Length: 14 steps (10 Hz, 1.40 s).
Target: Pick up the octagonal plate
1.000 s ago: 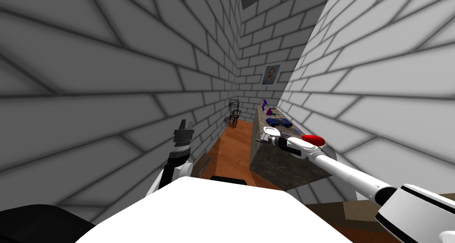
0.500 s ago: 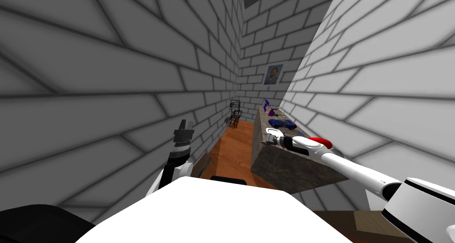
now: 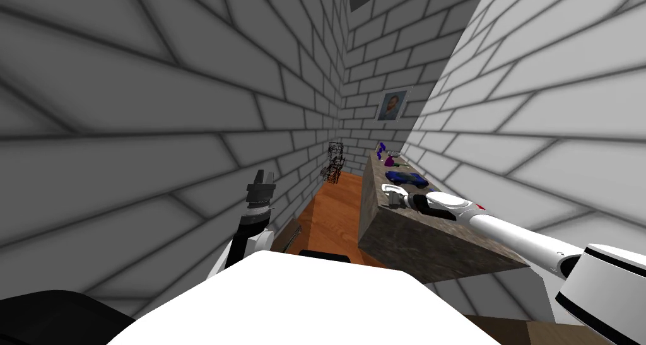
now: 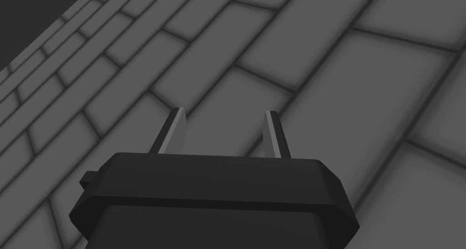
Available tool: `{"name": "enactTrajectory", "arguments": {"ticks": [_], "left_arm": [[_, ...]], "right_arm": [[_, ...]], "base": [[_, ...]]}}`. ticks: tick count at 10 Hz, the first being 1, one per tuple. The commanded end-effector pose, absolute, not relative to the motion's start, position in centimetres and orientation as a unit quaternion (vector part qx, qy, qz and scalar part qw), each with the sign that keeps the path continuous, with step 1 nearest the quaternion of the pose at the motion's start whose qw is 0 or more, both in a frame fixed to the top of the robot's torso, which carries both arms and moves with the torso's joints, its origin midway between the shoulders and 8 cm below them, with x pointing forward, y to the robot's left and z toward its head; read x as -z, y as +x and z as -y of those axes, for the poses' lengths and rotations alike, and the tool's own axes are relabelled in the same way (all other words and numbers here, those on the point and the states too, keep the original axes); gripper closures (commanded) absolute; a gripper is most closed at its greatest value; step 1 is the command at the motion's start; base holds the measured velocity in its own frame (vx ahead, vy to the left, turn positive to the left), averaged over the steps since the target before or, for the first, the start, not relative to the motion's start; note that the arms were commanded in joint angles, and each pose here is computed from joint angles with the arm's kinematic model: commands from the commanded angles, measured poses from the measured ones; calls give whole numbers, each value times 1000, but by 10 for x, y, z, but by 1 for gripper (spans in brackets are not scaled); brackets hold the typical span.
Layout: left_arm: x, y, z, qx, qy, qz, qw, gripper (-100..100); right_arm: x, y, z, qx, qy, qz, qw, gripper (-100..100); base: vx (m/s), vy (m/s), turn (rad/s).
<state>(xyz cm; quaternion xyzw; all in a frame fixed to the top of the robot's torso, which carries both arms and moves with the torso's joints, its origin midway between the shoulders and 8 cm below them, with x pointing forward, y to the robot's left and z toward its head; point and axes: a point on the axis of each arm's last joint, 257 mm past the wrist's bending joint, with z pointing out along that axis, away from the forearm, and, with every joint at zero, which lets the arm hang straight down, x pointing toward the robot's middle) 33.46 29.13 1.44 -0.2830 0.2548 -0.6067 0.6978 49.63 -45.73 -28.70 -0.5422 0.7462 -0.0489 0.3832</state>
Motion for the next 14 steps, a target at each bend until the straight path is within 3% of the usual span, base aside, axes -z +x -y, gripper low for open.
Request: {"name": "enactTrajectory", "arguments": {"ticks": [1,8,13,14], "left_arm": [[-14,335,-291,607,-283,-255,698,0],[-14,335,-291,607,-283,-255,698,0],[-14,335,-291,607,-283,-255,698,0],[-14,335,-291,607,-283,-255,698,0]], "right_arm": [[293,491,479,66,-551,-750,359,-100],[296,444,592,139,-597,-755,231,-100],[297,418,632,155,-613,-754,175,-100],[298,395,658,161,-627,-751,131,-100]], "base": [[82,7,32],[73,4,30],[68,-6,20],[81,-15,34]]}}
